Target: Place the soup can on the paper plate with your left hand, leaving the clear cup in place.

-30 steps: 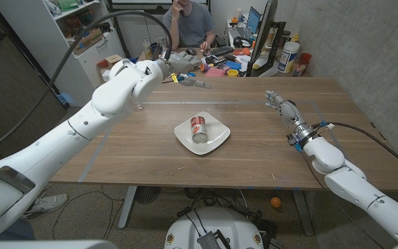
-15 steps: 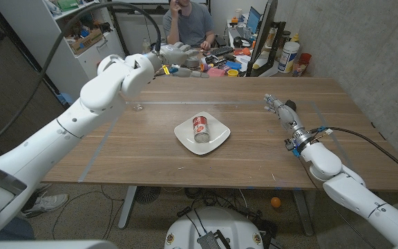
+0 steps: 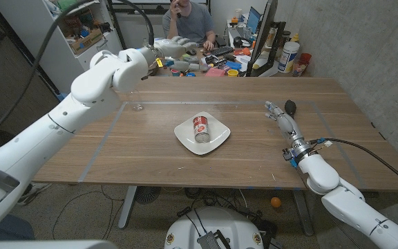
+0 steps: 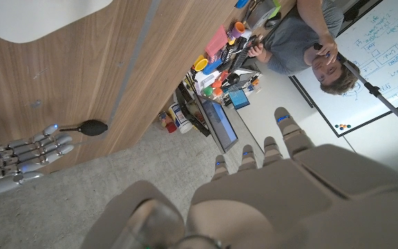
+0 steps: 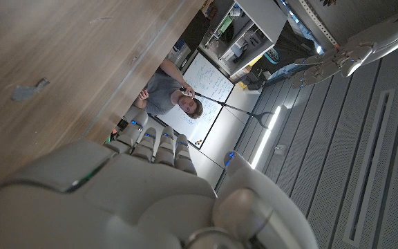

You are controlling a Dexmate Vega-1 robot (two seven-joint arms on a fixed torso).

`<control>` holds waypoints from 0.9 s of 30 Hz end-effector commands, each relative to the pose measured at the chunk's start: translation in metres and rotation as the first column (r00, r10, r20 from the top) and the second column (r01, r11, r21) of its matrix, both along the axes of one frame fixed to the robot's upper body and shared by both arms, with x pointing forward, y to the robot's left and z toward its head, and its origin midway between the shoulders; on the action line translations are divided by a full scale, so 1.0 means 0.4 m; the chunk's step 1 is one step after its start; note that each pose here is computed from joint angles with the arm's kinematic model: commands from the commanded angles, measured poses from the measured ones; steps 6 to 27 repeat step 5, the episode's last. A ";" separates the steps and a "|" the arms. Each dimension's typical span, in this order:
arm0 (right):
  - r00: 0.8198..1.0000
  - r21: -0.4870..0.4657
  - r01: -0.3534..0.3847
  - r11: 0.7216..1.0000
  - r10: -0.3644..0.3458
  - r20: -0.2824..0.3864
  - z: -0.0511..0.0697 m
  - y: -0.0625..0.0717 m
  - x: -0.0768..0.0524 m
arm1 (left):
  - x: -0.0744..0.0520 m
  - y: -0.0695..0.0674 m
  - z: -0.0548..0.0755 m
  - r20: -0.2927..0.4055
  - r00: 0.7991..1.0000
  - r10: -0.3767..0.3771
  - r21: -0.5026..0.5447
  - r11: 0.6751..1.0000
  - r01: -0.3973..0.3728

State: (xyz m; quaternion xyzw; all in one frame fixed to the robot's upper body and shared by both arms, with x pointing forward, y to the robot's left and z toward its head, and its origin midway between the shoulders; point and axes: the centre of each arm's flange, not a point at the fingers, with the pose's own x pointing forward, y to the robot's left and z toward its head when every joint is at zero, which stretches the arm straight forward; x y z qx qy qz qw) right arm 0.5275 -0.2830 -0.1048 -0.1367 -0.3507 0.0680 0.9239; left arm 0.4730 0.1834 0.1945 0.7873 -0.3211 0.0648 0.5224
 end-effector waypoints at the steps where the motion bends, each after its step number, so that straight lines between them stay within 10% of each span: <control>1: 0.998 0.057 0.031 0.998 -0.033 0.047 -0.067 -0.015 -0.043 | -0.032 -0.013 0.018 -0.010 0.998 -0.063 -0.044 0.997 0.063; 27: 0.995 0.053 0.031 0.998 -0.036 0.097 -0.081 -0.028 -0.026 | -0.042 -0.028 -0.003 0.021 0.998 -0.059 -0.036 0.998 0.059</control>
